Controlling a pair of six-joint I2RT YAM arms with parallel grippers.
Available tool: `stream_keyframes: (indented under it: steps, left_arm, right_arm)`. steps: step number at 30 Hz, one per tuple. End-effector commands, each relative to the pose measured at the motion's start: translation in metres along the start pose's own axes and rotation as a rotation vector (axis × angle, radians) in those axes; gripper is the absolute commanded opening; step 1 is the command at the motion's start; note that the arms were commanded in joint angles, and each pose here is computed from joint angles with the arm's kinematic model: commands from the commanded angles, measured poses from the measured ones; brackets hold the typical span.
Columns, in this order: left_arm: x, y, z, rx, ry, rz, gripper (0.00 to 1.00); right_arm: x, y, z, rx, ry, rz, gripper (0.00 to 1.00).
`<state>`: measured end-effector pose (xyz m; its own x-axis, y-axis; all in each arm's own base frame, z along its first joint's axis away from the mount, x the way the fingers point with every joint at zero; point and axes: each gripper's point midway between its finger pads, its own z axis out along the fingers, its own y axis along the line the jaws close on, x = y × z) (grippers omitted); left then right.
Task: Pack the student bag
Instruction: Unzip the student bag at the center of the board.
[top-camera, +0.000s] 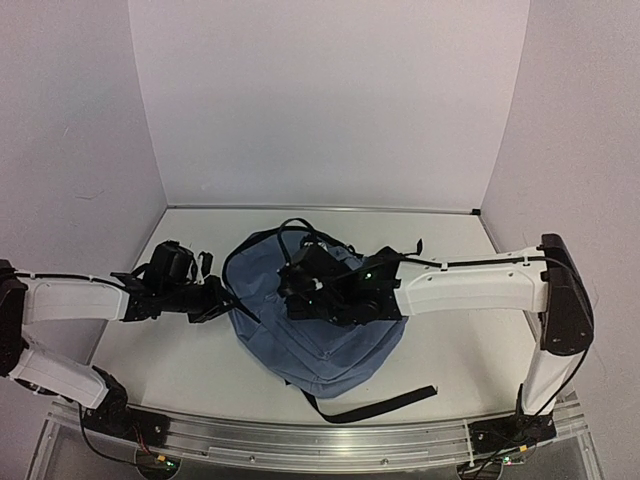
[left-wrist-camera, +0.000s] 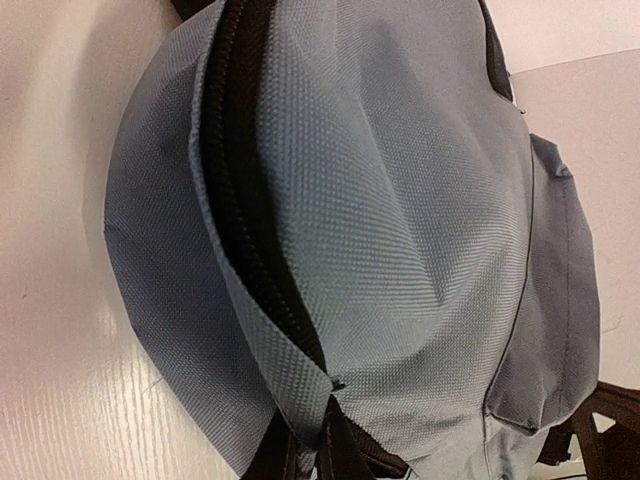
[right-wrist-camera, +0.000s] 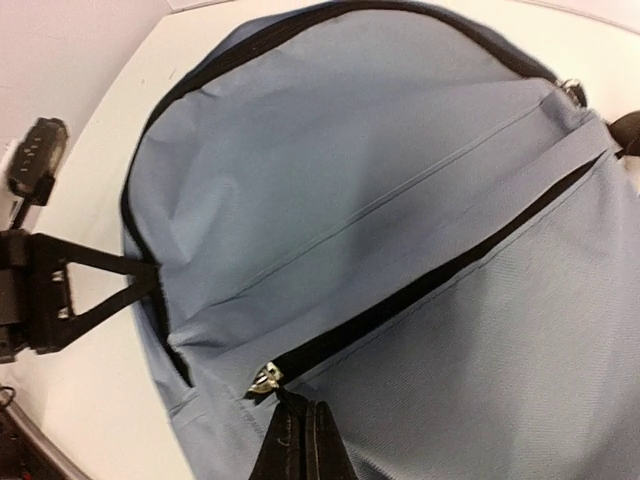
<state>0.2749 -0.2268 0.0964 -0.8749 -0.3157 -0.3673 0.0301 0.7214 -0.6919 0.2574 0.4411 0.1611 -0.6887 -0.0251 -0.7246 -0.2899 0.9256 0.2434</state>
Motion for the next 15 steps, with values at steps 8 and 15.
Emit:
stream_keyframes:
  steps: [8,15]
  left_arm:
    - [0.004,0.022,-0.022,-0.098,-0.032,0.042,0.00]
    - [0.007,0.022,-0.028,-0.094,-0.038,0.027,0.00]
  right_arm:
    - [-0.049,-0.089,0.007,0.312,-0.068,-0.143,0.00]
    - [-0.072,-0.153,0.021,0.467,-0.072,-0.154,0.00]
